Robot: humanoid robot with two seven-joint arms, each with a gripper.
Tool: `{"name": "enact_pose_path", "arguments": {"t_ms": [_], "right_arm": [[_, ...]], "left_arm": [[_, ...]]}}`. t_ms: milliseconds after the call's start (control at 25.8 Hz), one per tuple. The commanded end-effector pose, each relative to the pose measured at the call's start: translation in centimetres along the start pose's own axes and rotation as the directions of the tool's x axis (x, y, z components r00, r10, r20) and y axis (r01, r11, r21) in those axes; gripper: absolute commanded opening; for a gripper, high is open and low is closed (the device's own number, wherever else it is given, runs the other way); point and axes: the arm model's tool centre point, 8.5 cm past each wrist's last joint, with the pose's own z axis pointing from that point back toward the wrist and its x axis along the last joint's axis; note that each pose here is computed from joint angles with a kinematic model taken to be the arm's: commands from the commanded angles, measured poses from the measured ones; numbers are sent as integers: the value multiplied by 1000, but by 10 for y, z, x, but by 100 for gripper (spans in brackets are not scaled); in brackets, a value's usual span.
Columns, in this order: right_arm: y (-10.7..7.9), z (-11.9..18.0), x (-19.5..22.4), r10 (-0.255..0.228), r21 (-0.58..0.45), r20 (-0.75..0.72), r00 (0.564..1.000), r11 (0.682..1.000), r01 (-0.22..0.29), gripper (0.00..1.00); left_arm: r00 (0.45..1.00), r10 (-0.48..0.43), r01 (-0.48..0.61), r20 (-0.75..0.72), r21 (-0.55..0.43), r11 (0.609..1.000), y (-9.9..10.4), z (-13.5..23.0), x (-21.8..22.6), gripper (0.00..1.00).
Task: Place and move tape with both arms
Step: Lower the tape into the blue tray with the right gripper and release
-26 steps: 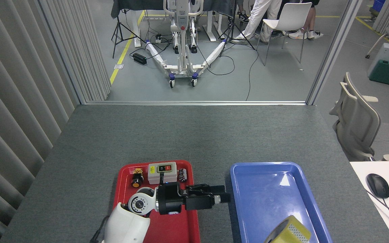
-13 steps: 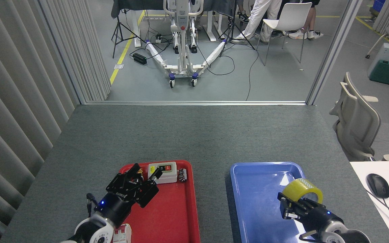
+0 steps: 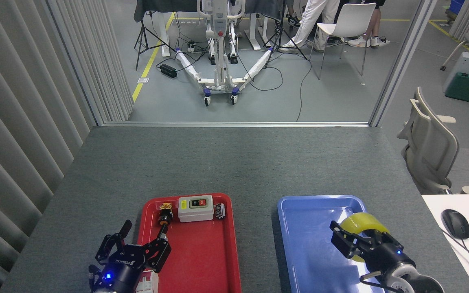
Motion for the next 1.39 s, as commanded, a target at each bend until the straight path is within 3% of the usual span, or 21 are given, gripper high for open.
{"name": "enact_pose_path", "arguments": {"t_ms": [0, 77, 116, 193, 310, 387, 464, 696, 812, 890, 1006, 1122, 1354], "right_arm": [[4, 2, -12, -3, -160, -29, 1000, 987, -1, 100], [17, 1, -16, -31, -50, -39, 999, 998, 29, 100], [28, 1, -15, -56, 63, -27, 998, 996, 58, 100], [42, 4, -10, -119, 226, 4, 993, 967, 115, 100], [46, 6, -6, -153, 303, 18, 988, 943, 140, 100], [51, 9, -1, -212, 364, 38, 977, 913, 184, 100], [50, 9, 1, -240, 368, 49, 970, 907, 206, 100], [48, 9, -1, -237, 354, 38, 971, 911, 209, 100], [41, 5, -7, -229, 279, 19, 973, 936, 215, 100], [41, 1, -13, -244, 272, -27, 969, 932, 242, 100], [28, -15, -11, -245, 250, -32, 969, 937, 246, 100], [35, -30, 5, -261, 272, -14, 965, 928, 255, 100], [40, -69, 31, -231, 300, -42, 972, 925, 232, 100]], "left_arm": [[1000, 22, -22, -20, -1, 1000, -3, 0, -1, 100], [999, 25, -25, -27, -9, 1000, -5, 0, -3, 100], [999, 24, -25, -26, -15, 1000, -7, 0, -3, 100], [999, 24, -25, -27, -17, 1000, -8, -1, -3, 100], [999, 23, -23, -29, -15, 1000, -8, 0, -4, 100], [999, 20, -20, -29, -14, 1000, -7, 0, -5, 100], [999, 20, -20, -29, -14, 1000, -7, 0, -5, 100], [999, 14, -14, -29, -14, 1000, -7, 0, -7, 100], [999, 15, -15, -29, -13, 1000, -7, 0, -6, 100], [999, 15, -15, -29, -12, 1000, -7, 0, -6, 100], [999, 15, -15, -29, -13, 1000, -7, 0, -7, 100], [999, 19, -20, -29, -11, 1000, -7, 0, -6, 100], [999, 22, -23, -30, -12, 1000, -8, 0, -5, 100]]}}
